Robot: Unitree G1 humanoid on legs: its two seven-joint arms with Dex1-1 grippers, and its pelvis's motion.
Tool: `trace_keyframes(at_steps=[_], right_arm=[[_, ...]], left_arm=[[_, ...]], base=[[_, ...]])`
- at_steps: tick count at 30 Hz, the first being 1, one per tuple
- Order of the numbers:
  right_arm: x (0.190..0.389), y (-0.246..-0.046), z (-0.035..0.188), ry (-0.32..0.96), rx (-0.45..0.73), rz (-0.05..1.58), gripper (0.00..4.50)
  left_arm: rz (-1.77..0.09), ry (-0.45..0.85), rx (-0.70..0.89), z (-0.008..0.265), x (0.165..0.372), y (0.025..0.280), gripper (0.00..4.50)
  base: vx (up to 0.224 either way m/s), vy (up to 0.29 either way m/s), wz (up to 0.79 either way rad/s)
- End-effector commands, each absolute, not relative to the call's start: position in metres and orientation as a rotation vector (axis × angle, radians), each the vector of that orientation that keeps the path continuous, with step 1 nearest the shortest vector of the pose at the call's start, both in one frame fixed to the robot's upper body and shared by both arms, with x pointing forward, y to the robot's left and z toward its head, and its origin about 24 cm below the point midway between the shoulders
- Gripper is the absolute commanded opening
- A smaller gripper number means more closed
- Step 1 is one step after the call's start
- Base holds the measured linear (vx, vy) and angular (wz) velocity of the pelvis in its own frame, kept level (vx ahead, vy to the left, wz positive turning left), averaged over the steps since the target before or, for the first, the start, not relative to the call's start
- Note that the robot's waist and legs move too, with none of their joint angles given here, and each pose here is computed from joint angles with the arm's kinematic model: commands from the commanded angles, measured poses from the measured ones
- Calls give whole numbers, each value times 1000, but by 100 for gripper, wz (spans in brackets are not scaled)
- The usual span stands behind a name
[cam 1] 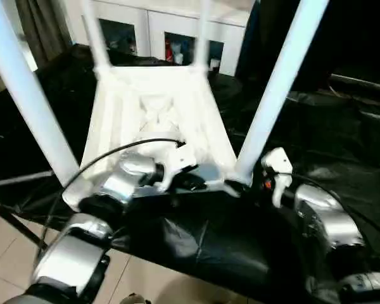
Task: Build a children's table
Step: Rotate leg to tighten
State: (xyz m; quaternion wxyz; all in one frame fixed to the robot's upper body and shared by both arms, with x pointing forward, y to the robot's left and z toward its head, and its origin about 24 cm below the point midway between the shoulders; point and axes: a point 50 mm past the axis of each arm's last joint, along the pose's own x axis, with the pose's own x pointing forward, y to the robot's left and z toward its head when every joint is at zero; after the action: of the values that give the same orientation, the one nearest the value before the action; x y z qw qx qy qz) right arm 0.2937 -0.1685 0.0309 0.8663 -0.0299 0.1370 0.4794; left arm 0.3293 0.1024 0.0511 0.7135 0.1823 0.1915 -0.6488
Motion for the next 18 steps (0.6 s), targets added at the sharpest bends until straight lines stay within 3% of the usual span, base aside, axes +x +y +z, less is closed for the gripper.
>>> trace_keyframes(at_steps=[1, 4, 12, 15, 18], right_arm=[[285, -162, 34, 291, -68, 1165, 358], [283, -165, 30, 316, -100, 1185, 358], [284, -160, 27, 307, -45, 1173, 285], [282, -157, 23, 309, -28, 1172, 277], [289, -158, 11, 337, -58, 1009, 274]], left_arm=[[-1557, 413, 370, 54, 321, 102, 0], [-1559, 421, 394, 54, 321, 111, 0], [-1519, 393, 378, 54, 321, 113, 0], [-1504, 379, 379, 52, 321, 109, 0], [-1394, 360, 405, 49, 328, 102, 0]], base=[[0, 0, 0], [0, 0, 0], [0, 0, 0], [0, 0, 0], [0, 0, 0]])
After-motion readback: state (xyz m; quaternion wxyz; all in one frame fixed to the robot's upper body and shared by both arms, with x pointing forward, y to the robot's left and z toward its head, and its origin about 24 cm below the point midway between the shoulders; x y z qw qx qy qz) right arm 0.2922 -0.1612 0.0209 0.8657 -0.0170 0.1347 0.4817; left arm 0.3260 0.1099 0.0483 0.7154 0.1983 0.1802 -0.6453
